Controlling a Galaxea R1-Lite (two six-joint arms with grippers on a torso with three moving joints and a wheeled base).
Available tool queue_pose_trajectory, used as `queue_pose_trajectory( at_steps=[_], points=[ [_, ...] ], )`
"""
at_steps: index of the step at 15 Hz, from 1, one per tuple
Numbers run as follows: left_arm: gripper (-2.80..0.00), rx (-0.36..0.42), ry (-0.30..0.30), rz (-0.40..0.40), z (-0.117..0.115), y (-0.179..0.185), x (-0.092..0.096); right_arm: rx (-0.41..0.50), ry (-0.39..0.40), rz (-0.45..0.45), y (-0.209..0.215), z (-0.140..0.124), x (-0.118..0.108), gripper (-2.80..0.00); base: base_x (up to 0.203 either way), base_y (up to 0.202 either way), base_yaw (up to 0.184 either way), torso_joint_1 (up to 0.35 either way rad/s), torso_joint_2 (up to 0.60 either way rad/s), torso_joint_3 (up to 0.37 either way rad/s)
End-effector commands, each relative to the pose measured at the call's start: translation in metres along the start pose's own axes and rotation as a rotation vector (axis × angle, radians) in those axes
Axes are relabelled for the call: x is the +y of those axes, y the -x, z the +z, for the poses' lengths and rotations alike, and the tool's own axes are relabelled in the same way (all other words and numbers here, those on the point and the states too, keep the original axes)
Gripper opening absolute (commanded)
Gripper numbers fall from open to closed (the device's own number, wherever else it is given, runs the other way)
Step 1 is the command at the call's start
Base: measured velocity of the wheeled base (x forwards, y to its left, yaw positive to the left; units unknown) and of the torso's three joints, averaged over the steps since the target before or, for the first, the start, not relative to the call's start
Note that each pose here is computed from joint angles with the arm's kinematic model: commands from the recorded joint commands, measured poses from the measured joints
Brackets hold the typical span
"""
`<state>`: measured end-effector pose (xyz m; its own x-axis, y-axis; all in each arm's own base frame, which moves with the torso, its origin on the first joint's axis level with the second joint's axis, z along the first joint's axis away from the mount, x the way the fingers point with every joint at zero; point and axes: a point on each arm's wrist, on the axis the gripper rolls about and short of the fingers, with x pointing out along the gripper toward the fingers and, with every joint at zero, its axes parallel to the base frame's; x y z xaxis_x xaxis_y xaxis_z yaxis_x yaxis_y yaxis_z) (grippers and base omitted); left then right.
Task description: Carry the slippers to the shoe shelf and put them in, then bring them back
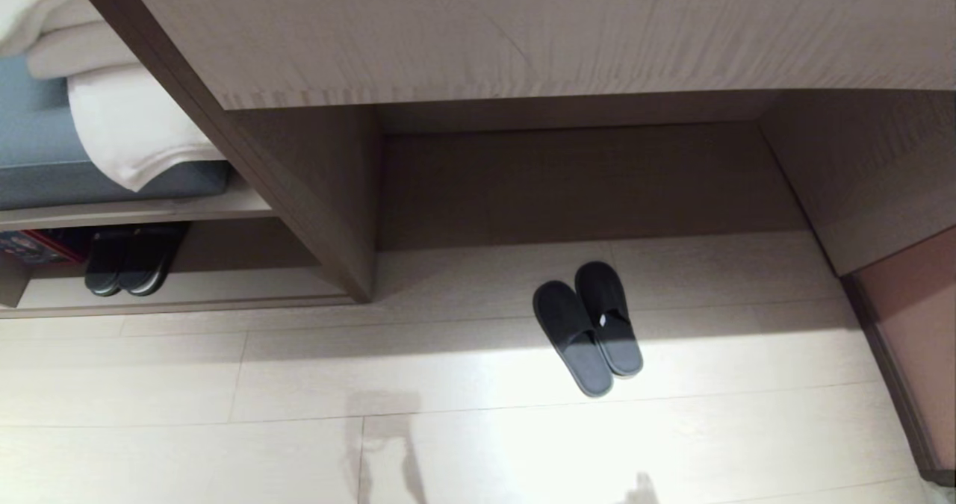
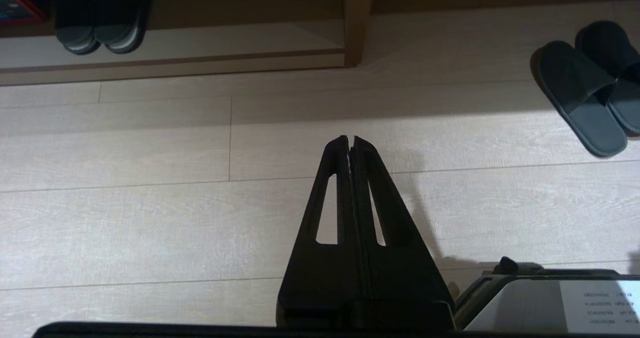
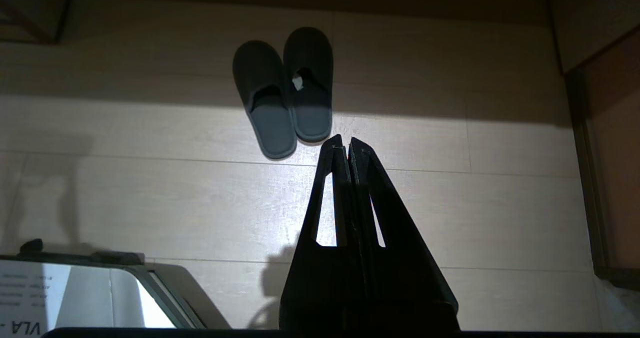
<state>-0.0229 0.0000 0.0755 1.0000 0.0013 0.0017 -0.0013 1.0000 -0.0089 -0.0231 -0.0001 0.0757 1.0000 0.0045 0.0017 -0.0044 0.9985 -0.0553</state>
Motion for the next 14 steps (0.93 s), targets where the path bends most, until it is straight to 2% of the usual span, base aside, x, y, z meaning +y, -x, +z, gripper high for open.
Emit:
queue_pose_trajectory(
  at_steps=[1, 14],
  points=[
    [-2.80, 0.000, 0.000, 0.000, 0.0001, -0.0001, 0.0000, 0.000, 0.001, 0.002, 0.0000, 0.0000, 0.0000, -2.80, 0.000, 0.000, 0.000, -0.002, 0.00, 0.198],
    [-2.80, 0.000, 0.003, 0.000, 0.0001, -0.0001, 0.0000, 0.000, 0.011, 0.003, -0.0001, 0.0000, 0.0000, -2.80, 0.000, 0.000, 0.000, 0.003, 0.00, 0.200]
  ],
)
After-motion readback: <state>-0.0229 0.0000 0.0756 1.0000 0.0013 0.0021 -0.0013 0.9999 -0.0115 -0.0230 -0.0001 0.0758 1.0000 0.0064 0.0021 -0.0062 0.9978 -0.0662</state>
